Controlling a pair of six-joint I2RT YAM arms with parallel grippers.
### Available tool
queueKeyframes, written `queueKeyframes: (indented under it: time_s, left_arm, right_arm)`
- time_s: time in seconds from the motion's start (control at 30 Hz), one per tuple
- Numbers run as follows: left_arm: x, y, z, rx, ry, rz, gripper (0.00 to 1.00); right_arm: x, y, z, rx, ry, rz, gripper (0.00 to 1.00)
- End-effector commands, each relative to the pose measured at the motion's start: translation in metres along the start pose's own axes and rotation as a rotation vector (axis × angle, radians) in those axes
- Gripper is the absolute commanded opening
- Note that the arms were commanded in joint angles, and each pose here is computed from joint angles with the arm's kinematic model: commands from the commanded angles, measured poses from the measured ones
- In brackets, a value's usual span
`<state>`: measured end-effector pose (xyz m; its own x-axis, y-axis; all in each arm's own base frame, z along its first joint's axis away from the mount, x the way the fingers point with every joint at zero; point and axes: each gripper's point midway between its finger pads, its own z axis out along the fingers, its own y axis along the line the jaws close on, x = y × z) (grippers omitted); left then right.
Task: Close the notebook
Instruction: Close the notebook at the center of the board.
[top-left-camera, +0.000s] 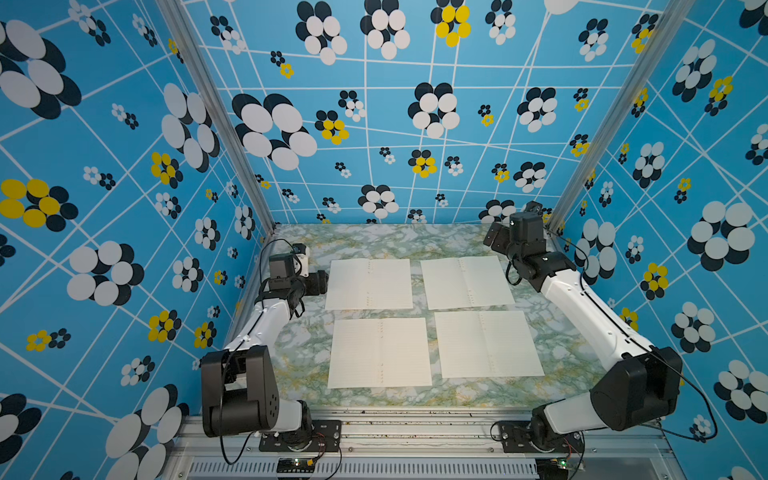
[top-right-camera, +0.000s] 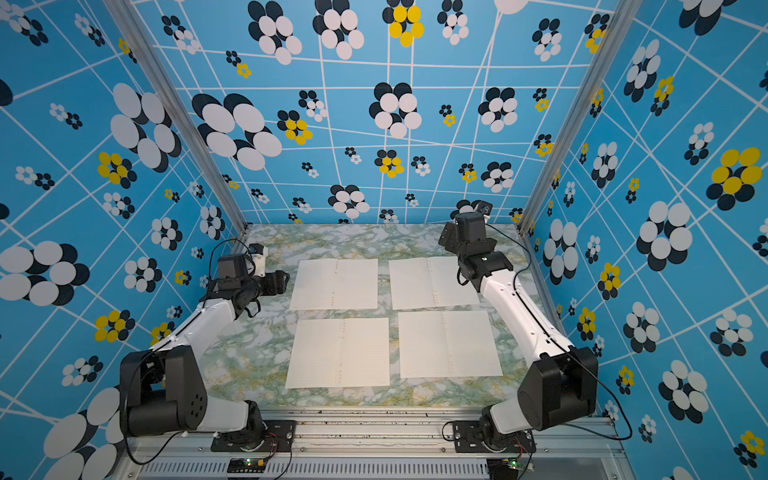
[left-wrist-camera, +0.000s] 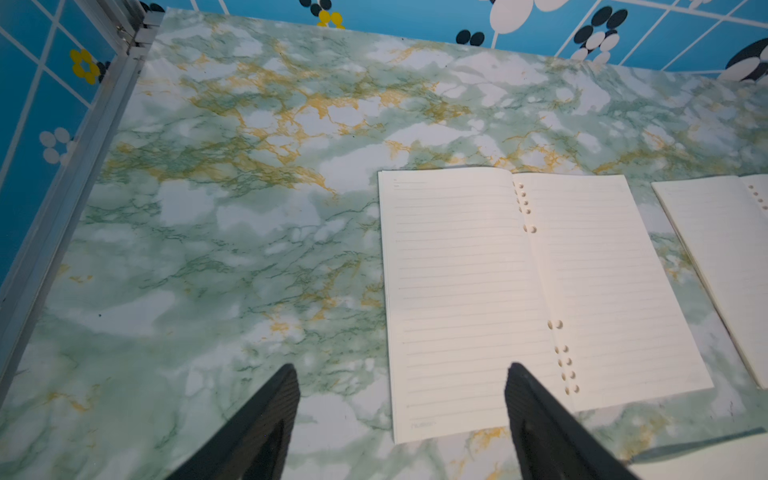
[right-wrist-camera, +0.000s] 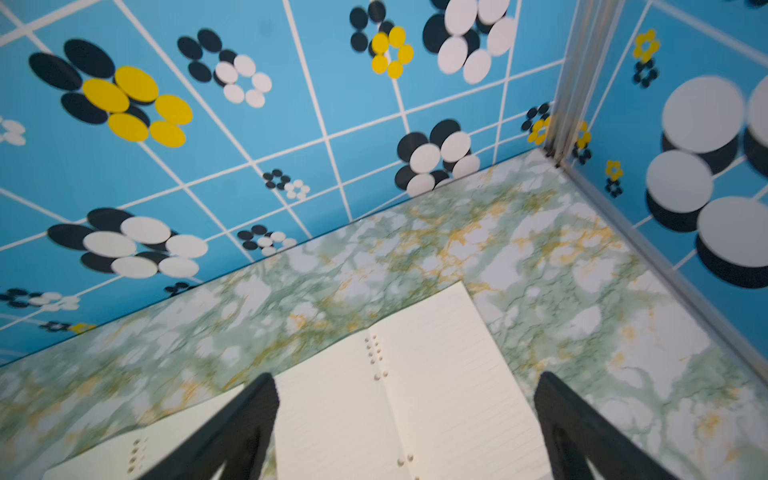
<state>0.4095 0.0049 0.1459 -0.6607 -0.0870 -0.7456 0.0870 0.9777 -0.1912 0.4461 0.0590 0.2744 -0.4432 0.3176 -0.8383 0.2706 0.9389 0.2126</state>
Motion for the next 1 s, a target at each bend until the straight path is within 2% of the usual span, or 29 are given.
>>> queueKeyframes:
  time_s: [0.0,0.13,0.23,0.53,0.73,0.87,0.9,0.97]
  left_arm:
    - [0.027,-0.01,0.001,0.091,0.203,-0.095,0.77]
    - [0.034,-0.015,0.002,0.155,0.312,-0.186,0.74]
    - [0.04,-0.02,0.004,0.189,0.39,-0.219,0.68]
    - [0.061,-0.034,-0.001,0.307,0.593,-0.301,0.65]
    - [0.069,-0.023,0.003,0.31,0.648,-0.337,0.65]
    - [0.075,-0.012,0.012,0.29,0.67,-0.345,0.65]
    - [0.077,-0.008,0.015,0.285,0.675,-0.345,0.64]
    - [0.08,-0.004,0.02,0.282,0.685,-0.34,0.63]
  right_arm:
    - [0.065,0.021,0.015,-0.026,0.245,-0.05,0.99]
    - [0.096,0.07,0.022,-0.033,0.325,-0.194,0.99]
    - [0.116,0.108,0.027,-0.092,0.391,-0.235,0.99]
    - [0.179,0.187,0.04,-0.371,0.612,-0.128,0.99]
    - [0.213,0.212,0.048,-0.436,0.704,-0.103,0.99]
    - [0.223,0.215,0.056,-0.431,0.733,-0.073,0.99]
    - [0.238,0.213,0.064,-0.415,0.767,-0.073,0.99]
    - [0.247,0.217,0.067,-0.432,0.787,-0.057,0.99]
